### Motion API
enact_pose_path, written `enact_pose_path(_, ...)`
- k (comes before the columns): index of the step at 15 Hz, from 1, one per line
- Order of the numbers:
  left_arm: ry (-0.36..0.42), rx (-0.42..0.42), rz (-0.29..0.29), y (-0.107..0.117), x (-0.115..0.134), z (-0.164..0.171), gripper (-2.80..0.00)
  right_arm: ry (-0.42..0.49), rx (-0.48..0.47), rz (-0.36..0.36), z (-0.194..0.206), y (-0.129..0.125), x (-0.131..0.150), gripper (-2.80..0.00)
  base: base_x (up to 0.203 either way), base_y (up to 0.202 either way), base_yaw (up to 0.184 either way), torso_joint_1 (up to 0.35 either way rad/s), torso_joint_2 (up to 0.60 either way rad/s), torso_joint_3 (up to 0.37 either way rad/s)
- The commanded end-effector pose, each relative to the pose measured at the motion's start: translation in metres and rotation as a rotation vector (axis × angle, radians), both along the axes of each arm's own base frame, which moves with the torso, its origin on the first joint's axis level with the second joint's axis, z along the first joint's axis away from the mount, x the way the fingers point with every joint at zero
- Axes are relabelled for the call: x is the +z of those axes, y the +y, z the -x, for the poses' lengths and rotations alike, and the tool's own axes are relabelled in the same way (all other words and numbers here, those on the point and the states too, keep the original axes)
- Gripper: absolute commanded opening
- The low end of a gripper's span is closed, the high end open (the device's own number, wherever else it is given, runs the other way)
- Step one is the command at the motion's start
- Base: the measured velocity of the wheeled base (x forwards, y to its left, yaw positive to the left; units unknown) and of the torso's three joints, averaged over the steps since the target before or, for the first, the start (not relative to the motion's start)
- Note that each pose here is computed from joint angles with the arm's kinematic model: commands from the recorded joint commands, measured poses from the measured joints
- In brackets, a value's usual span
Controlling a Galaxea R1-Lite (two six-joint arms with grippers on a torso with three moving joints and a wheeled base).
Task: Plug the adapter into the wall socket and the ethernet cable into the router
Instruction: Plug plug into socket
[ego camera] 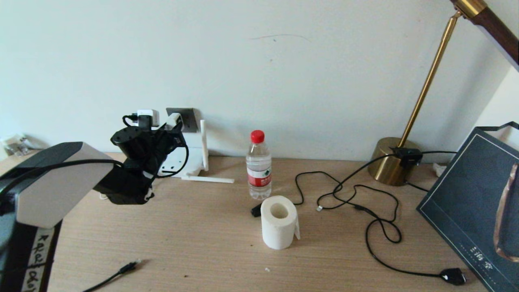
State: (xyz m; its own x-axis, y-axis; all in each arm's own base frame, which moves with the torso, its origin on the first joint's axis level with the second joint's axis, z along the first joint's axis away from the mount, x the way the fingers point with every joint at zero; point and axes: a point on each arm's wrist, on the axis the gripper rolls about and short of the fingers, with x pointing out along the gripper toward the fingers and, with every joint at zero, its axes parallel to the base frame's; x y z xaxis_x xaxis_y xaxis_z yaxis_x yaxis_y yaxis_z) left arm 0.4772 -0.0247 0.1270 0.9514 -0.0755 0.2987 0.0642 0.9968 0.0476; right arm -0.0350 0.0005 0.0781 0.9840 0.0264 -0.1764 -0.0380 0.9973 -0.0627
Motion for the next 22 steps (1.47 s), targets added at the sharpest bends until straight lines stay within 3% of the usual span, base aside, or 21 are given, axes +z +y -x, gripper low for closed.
enact_pose_path(1,-0.004,0.0,0.0,-0.0001,-0.0006,-0.0002,-2.8,0.002,0.001,0.001,0.0,0.0,-0.0001,-2.8,0.0,0.0,0.0,0.0,0.0,0.0)
enact_pose_path(22,-0.008,0.006,0.0,0.0024,0.0024,-0.0092,-2.8,0.002,0.0,0.001,0.0,0.0,-0.0001,-2.8,0.0,0.0,0.0,0.0,0.0,0.0)
